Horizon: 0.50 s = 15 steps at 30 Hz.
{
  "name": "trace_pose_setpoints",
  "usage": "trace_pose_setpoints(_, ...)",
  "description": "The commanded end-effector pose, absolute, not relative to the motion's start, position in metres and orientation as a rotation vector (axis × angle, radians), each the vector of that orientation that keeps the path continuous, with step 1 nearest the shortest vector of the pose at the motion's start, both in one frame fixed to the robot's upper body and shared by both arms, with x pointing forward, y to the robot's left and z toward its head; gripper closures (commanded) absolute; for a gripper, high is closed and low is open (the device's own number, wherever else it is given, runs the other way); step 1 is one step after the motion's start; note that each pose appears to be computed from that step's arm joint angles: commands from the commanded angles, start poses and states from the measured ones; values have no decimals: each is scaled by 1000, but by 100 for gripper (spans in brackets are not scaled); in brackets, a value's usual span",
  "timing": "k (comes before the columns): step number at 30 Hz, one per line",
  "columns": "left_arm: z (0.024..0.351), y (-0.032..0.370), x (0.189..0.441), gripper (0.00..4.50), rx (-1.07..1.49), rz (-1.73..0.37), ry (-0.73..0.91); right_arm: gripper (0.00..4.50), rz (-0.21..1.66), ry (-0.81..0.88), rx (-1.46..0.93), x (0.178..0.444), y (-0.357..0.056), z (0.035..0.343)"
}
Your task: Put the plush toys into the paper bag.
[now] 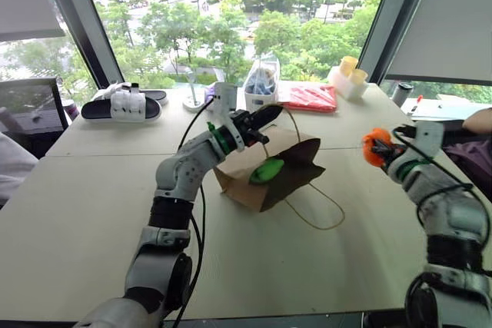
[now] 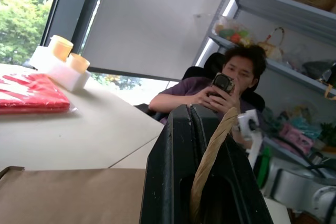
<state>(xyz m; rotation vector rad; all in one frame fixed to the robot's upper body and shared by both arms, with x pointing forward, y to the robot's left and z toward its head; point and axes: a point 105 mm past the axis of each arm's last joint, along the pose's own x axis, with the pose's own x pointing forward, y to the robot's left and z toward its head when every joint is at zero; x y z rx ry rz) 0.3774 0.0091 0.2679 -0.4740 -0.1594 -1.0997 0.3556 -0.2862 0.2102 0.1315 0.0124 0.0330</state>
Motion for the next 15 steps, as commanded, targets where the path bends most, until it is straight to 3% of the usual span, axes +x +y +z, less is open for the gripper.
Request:
trace_pose_setpoints(1, 285, 7, 372, 450, -473, -1148, -222, 449, 235, -3, 198, 321, -246, 227)
trace_pose_setpoints(4, 287, 5, 370, 450, -478, -1180, -223, 449, 430, 17, 240, 292, -207, 229)
trace_pose_setpoints(8, 287, 3, 373, 450, -500, -1179, -211, 449, 566, 55, 226, 272, -169, 222)
trace_pose_setpoints(15, 284, 1, 371, 450, -498, -1189, -208, 449, 574, 57, 365, 279, -148, 220)
